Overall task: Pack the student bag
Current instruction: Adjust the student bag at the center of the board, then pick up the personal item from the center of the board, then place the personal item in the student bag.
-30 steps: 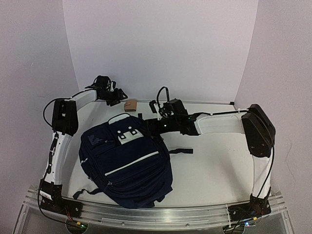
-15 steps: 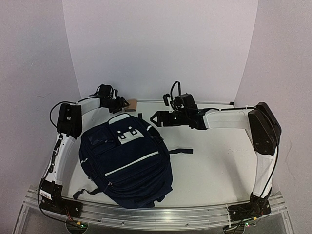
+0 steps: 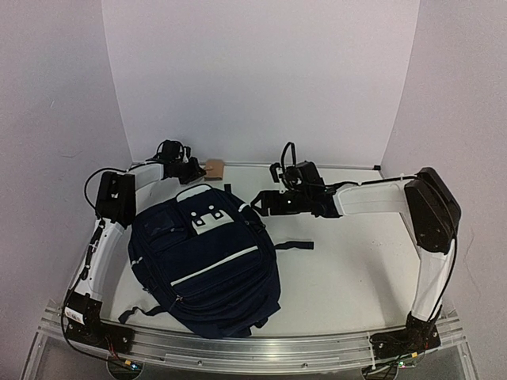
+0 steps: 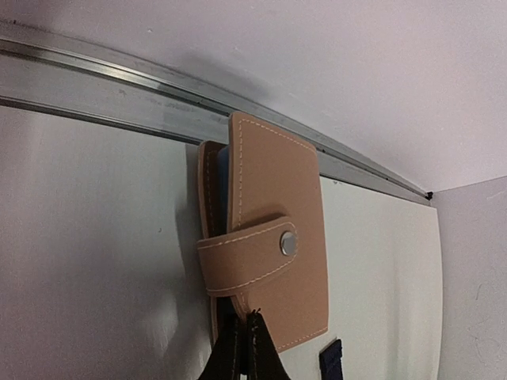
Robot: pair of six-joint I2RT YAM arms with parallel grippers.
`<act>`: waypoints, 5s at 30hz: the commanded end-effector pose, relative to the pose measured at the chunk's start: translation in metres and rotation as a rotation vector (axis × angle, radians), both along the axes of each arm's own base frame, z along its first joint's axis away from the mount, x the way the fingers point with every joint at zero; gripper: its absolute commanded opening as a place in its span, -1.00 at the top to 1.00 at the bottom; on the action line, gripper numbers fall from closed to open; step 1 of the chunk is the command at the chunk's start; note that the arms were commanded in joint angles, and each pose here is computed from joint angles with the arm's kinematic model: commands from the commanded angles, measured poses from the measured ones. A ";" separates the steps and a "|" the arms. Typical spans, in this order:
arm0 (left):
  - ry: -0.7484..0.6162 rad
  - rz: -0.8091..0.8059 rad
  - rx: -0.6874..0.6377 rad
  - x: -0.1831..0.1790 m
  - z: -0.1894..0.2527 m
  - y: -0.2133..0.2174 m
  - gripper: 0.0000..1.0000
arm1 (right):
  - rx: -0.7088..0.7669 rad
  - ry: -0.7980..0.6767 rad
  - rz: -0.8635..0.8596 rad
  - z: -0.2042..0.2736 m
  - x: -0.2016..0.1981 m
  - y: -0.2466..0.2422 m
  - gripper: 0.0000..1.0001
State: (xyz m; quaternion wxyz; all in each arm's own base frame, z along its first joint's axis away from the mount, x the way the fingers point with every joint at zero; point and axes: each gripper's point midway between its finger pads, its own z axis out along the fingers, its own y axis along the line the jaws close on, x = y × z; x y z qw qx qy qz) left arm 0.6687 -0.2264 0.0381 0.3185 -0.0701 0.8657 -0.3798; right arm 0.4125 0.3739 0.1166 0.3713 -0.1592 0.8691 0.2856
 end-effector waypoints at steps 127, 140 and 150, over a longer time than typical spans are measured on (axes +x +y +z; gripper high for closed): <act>-0.306 -0.412 0.608 -0.364 0.184 -0.148 1.00 | 0.477 0.177 -0.087 0.112 -0.117 -0.127 1.00; -0.343 -0.505 0.391 -0.376 0.220 -0.157 0.99 | 0.665 0.379 0.054 0.149 -0.135 -0.061 1.00; -0.383 -0.524 0.293 -0.385 0.239 -0.163 1.00 | 0.699 0.515 0.028 0.116 -0.128 0.001 1.00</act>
